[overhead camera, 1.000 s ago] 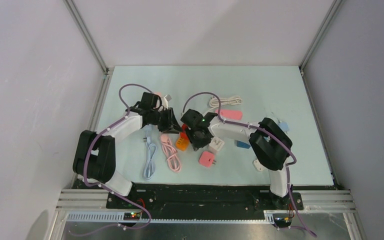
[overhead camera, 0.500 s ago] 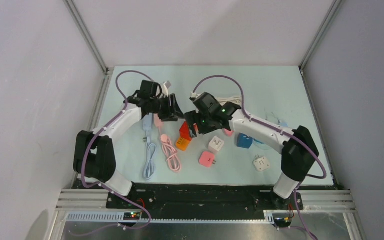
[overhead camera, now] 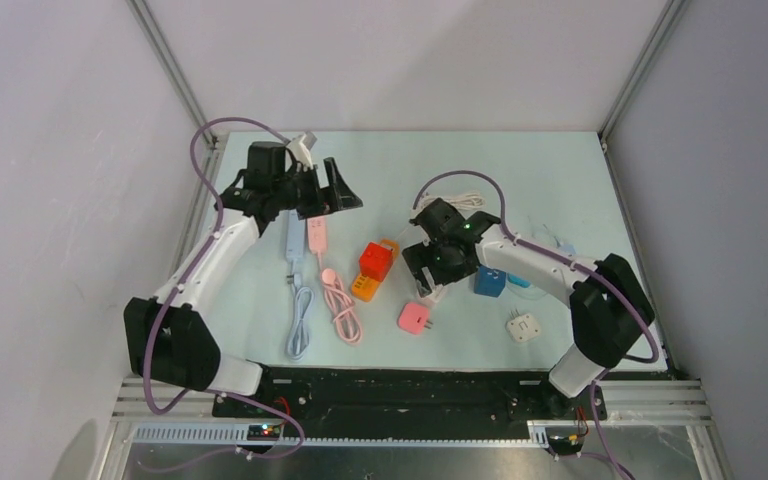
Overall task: Insert the plug
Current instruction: Pick up the plug from the center of the board.
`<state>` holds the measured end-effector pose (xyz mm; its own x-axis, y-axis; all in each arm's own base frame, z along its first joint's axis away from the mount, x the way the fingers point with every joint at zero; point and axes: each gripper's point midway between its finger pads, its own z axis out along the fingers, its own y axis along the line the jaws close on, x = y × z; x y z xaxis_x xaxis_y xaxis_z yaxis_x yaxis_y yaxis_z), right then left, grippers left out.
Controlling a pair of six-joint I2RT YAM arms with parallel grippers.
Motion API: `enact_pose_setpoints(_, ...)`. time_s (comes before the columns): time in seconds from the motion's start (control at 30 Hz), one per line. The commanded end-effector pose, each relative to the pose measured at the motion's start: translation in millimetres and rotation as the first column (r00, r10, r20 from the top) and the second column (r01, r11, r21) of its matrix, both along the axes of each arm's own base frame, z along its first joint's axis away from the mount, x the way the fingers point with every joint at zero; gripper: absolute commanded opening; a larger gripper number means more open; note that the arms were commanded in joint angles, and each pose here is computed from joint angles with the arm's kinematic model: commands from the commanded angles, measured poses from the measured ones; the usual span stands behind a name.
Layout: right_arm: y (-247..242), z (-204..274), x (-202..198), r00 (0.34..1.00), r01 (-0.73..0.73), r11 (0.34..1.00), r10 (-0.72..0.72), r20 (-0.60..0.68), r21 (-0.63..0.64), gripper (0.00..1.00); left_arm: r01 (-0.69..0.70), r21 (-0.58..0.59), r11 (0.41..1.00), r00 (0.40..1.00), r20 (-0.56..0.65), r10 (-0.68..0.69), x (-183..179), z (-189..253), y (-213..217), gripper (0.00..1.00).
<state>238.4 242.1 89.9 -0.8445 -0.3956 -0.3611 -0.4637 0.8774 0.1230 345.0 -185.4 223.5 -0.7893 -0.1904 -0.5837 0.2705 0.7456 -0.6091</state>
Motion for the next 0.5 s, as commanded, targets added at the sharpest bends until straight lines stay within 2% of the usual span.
enact_pose_setpoints(0.0,9,-12,0,0.994,-0.112,0.994,0.112,-0.012,0.004,0.89,-0.03,0.019,0.999,0.994,0.109,0.027,8,29,12,0.98)
enact_pose_setpoints(0.2,11,-29,10,0.991,-0.132,0.991,0.132,-0.004,-0.029,0.87,-0.049,0.021,0.999,0.991,0.128,0.046,9,34,20,1.0)
enact_pose_setpoints(0.27,10,-33,14,0.991,-0.136,0.99,0.136,0.007,-0.046,0.83,-0.058,0.016,0.998,0.991,0.123,0.055,10,34,22,1.0)
enact_pose_setpoints(0.33,10,-36,16,0.989,-0.143,0.988,0.144,0.014,-0.054,0.76,-0.063,0.009,0.998,0.991,0.117,0.062,11,34,23,1.0)
enact_pose_setpoints(0.37,11,-37,18,0.988,-0.154,0.987,0.155,0.019,-0.054,0.69,-0.059,0.005,0.998,0.991,0.117,0.058,11,35,23,1.0)
enact_pose_setpoints(0.47,13,-39,21,0.985,-0.169,0.984,0.171,0.031,-0.054,0.56,-0.061,0.003,0.998,0.992,0.111,0.06,12,34,23,1.0)
